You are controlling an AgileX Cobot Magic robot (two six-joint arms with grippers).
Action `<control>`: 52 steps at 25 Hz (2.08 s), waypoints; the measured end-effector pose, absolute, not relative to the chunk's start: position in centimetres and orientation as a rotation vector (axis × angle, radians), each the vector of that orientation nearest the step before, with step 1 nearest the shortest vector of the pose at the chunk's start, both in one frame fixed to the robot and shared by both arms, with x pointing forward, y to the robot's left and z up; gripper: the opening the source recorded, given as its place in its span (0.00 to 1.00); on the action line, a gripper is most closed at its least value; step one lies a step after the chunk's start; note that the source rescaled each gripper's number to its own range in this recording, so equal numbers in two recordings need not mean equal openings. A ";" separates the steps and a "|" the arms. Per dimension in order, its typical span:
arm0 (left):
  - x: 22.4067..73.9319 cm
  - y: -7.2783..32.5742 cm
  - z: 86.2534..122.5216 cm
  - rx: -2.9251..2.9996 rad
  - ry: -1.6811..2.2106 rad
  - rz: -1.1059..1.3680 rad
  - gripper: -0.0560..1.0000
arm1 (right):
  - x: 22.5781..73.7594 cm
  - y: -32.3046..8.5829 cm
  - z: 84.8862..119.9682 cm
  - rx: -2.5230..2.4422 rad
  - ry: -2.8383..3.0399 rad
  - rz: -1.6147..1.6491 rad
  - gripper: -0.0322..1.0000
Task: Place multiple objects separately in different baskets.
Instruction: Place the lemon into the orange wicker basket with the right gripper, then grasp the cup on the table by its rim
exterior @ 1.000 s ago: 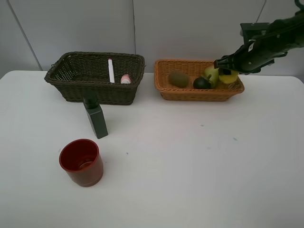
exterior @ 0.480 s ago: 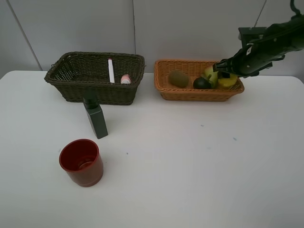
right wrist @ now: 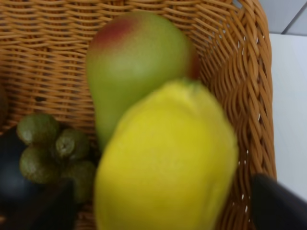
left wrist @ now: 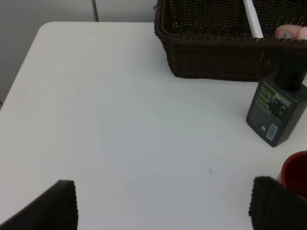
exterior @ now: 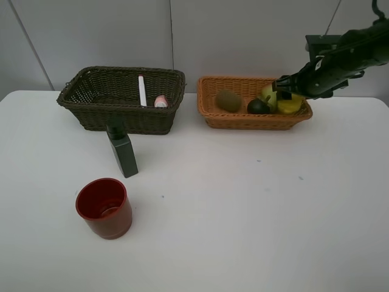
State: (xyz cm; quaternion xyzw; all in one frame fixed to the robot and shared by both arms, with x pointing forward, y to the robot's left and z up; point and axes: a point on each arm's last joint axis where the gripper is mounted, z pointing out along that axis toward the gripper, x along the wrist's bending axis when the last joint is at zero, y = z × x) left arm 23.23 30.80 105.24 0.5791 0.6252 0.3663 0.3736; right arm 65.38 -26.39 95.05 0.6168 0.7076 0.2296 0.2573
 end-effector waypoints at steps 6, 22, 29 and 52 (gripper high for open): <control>23.2 30.8 105.2 1.483 1.601 0.938 0.94 | 65.4 -26.4 95.0 1.677 1.920 0.621 0.99; 23.2 30.8 105.2 1.483 1.601 0.938 0.94 | 63.3 -26.5 100.3 1.670 1.891 0.617 1.00; 23.2 30.8 105.2 1.483 1.601 0.938 0.94 | 60.8 -25.8 104.5 1.649 1.889 0.621 1.00; 23.2 30.8 105.2 1.483 1.601 0.938 0.94 | 34.7 -30.0 114.0 1.443 1.657 0.752 1.00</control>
